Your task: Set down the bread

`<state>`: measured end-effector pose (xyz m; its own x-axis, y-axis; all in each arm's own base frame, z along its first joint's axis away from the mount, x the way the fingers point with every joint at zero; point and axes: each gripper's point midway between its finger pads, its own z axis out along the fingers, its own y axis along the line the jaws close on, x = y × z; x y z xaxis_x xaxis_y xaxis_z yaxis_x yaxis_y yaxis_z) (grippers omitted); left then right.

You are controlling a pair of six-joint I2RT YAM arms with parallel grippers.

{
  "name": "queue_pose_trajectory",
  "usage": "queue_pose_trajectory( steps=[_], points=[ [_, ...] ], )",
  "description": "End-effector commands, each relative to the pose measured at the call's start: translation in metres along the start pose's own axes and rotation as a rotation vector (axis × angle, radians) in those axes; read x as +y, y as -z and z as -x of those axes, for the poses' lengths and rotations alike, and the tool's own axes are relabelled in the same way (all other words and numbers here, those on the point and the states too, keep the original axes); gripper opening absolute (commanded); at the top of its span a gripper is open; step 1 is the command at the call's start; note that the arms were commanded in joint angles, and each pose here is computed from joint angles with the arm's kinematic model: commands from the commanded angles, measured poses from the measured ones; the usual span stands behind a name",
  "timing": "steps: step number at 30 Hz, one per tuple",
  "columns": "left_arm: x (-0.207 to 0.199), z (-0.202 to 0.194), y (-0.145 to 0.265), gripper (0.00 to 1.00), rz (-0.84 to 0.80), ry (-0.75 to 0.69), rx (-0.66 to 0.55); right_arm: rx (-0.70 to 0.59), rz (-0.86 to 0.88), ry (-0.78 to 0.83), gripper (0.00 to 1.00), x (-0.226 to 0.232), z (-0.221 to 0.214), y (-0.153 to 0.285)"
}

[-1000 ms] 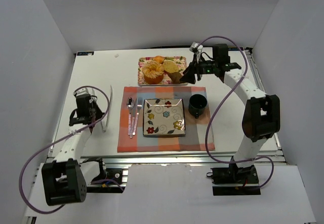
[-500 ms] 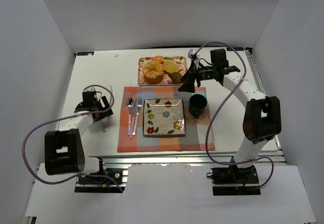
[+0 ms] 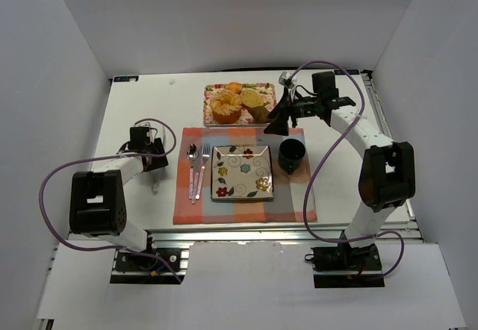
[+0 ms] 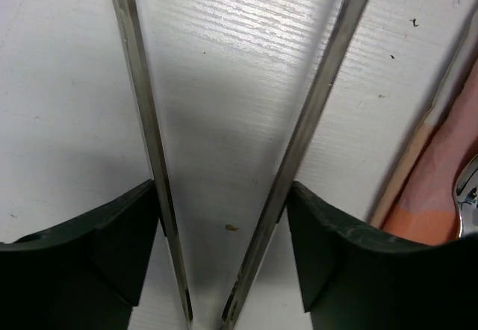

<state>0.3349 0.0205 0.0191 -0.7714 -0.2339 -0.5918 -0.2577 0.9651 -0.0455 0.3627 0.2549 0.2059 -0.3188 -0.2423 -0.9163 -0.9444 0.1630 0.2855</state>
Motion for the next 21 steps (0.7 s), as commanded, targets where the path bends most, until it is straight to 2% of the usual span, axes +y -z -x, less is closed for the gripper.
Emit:
queue_pose_trajectory(
  steps=[1,4,5,7,8,10,11,15,17,18,21],
  points=[
    [0.006,-0.011,0.001,0.74,0.038,-0.029,0.028,-0.028,0.0,0.018,0.89,0.001,0.009,0.006],
    [0.009,-0.019,0.0,0.69,0.047,-0.033,0.044,-0.031,-0.003,0.013,0.89,-0.002,0.01,0.007],
    [0.007,-0.018,0.001,0.59,0.036,-0.03,0.035,-0.033,-0.003,0.011,0.89,-0.002,0.01,0.008],
    [0.008,-0.023,0.001,0.54,0.036,-0.024,0.043,-0.034,-0.004,0.014,0.89,-0.004,0.011,0.007],
    [0.006,-0.023,0.001,0.45,0.024,-0.016,0.039,-0.035,-0.006,0.015,0.89,-0.005,0.012,0.008],
    [0.002,-0.013,0.005,0.38,0.011,-0.003,0.007,-0.038,-0.006,0.016,0.89,-0.007,0.014,0.008],
    [0.0,-0.008,0.007,0.31,-0.001,0.012,-0.005,-0.039,-0.005,0.017,0.89,-0.007,0.014,0.008],
    [-0.021,0.031,0.03,0.18,-0.093,0.061,-0.096,-0.039,-0.01,0.014,0.89,-0.011,0.016,0.009],
    [-0.035,0.064,0.05,0.17,-0.152,0.111,-0.171,-0.042,-0.015,0.014,0.89,-0.013,0.017,0.011],
    [-0.05,0.069,0.058,0.2,-0.235,0.121,-0.168,-0.043,-0.016,0.017,0.89,-0.013,0.018,0.011],
    [-0.075,0.105,0.083,0.31,-0.346,0.184,-0.229,-0.045,-0.022,0.012,0.89,-0.016,0.017,0.014]
  ],
)
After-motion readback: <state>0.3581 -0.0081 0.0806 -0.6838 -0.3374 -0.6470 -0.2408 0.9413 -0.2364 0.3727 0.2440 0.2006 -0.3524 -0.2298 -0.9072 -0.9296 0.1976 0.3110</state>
